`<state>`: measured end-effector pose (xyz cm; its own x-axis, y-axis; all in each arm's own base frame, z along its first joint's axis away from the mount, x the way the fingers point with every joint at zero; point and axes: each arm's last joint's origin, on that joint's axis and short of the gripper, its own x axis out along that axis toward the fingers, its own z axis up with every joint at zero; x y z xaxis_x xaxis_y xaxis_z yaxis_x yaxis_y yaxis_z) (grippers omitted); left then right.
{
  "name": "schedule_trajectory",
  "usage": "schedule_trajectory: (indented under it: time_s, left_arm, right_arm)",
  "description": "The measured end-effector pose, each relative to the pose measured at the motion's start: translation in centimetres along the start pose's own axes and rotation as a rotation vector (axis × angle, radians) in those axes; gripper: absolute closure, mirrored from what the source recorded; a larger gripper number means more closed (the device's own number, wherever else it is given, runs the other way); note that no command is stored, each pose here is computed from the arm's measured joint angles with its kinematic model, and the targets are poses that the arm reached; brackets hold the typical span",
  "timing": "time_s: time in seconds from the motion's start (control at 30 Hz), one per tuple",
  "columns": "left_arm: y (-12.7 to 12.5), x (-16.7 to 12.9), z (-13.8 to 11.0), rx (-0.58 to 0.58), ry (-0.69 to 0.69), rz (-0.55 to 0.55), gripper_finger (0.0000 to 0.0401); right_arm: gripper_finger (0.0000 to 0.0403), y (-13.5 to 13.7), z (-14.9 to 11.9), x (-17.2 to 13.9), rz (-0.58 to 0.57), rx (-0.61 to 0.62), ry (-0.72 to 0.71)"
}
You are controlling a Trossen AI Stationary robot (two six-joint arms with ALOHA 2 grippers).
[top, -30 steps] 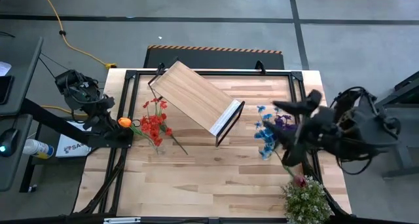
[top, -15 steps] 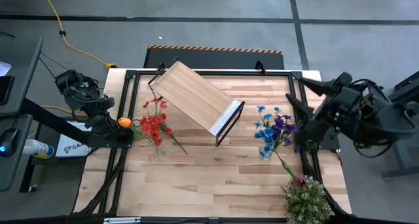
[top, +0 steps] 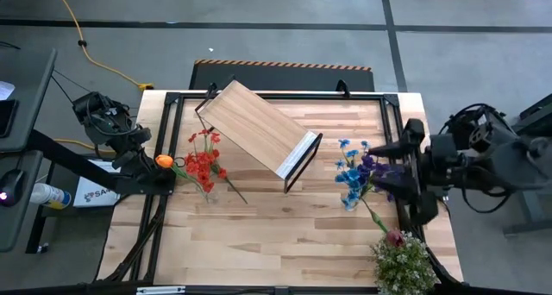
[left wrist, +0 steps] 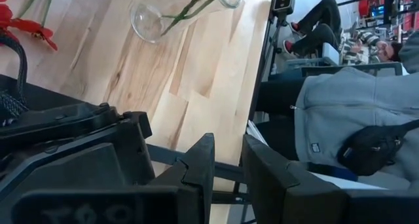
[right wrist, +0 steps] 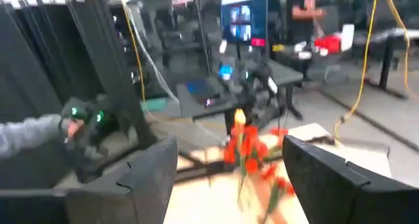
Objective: Pick and place flowers into a vace then onto a shelf
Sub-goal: Put the red flower into the left transparent vase
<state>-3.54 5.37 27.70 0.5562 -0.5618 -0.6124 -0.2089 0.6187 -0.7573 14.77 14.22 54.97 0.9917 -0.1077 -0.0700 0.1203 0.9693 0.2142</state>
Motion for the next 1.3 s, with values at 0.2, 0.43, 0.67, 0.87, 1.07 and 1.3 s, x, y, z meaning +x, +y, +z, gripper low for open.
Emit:
schedule_trajectory:
  time_s: [0.2, 0.43, 0.67, 0.87, 1.07, 1.3]
  left_arm:
    - [0.0, 0.0, 0.0, 0.003, -0.007, 0.001, 0.0289]
    - [0.0, 0.0, 0.0, 0.003, -0.007, 0.001, 0.0289]
    - [0.0, 0.0, 0.0, 0.003, -0.007, 0.001, 0.0289]
    - [0.0, 0.0, 0.0, 0.003, -0.007, 0.001, 0.0289]
    - [0.0, 0.0, 0.0, -0.005, -0.010, 0.001, 0.0289]
    - [0.0, 0.0, 0.0, -0.005, -0.010, 0.001, 0.0289]
  right_arm:
    - [0.0137, -1.9, -2.0, 0.0, -0.257, -0.108, 0.055]
    - [0.0137, -5.4, -1.9, -2.2, -0.313, -0.166, 0.101]
    - [0.0137, -11.0, -1.0, -6.2, -0.268, -0.032, 0.167]
    - [0.0137, -14.7, -1.1, -8.8, -0.190, 0.076, 0.192]
    - [0.0137, -17.7, -3.4, -10.4, -0.152, 0.137, 0.238]
    - [0.0137, -20.3, -8.7, -11.1, -0.137, 0.185, 0.347]
